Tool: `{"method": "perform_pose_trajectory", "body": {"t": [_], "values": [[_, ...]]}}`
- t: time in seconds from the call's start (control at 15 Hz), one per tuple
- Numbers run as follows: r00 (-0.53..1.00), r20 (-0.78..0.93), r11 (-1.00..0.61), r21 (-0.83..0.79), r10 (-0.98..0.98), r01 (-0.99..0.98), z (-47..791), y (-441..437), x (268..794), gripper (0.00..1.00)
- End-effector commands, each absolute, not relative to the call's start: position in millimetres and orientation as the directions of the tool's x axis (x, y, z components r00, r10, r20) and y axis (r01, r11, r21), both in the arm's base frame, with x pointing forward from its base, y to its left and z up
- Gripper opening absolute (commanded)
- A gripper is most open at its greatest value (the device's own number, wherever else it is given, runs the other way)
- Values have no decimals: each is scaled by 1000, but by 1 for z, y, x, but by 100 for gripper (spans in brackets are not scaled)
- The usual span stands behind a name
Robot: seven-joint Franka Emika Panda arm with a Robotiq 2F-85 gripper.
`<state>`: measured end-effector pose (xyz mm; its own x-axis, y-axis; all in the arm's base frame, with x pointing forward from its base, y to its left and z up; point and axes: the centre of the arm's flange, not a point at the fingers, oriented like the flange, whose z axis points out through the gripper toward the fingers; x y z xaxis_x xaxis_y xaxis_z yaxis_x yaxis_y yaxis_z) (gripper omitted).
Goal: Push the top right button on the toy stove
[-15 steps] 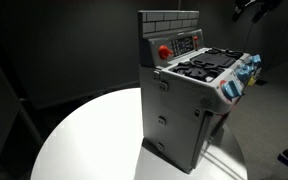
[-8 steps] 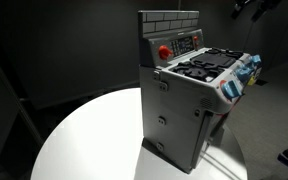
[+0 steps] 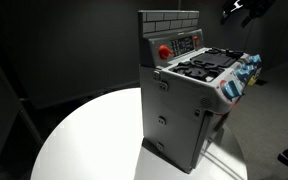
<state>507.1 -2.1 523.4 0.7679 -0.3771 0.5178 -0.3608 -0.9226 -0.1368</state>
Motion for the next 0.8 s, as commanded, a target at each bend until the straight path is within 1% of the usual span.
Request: {"method": "perform_pose_trajectory", "body": {"t": [0.0, 0.73], "values": [[755, 514, -909, -148, -407, -389, 511, 5, 536, 100], [783, 457, -906, -180, -422, -383, 478, 11, 581, 100]]}}
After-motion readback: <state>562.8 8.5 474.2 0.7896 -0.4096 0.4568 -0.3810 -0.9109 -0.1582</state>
